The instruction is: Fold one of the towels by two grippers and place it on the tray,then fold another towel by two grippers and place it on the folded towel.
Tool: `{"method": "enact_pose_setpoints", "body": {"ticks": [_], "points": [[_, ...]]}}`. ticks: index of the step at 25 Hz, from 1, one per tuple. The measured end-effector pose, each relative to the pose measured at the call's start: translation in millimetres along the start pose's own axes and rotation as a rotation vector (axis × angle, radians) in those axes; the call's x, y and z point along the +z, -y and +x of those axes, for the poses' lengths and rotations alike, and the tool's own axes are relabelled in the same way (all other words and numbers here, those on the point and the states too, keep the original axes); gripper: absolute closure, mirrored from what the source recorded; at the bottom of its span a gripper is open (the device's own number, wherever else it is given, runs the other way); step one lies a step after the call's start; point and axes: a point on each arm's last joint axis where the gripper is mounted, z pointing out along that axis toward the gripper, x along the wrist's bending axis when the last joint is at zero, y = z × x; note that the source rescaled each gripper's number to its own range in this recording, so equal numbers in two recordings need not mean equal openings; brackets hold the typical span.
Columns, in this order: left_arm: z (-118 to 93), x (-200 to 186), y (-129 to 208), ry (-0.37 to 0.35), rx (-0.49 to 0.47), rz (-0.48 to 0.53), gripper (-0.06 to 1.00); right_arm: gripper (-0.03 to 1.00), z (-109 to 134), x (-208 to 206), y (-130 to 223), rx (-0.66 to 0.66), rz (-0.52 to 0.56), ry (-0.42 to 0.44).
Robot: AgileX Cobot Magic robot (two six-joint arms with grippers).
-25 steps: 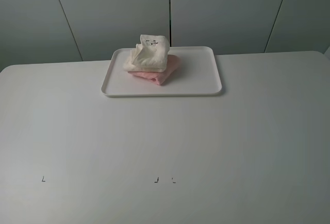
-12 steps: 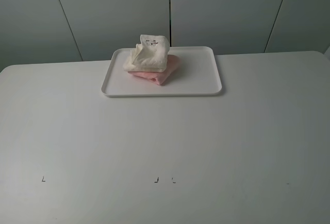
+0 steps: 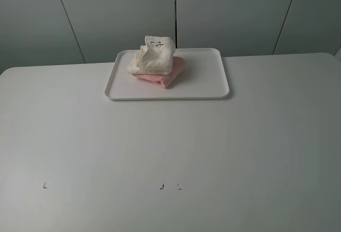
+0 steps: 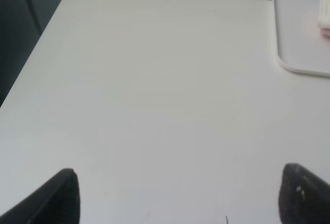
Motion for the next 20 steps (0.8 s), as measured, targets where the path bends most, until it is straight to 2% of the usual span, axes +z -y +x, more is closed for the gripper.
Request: {"method": "enact_pose_setpoints", "body": {"ticks": [8,20], "points": [[0.0,-0.3,0.2,-0.027,-0.012,-0.002,-0.04,-0.03,0.1,0.0,0.0,0.001,0.0,-0.002],[0.0,-0.3,0.2,-0.027,-0.008,-0.002,-0.04,-0.03,2.0,-0.1,-0.4,0.009,-0.004,-0.022]]}}
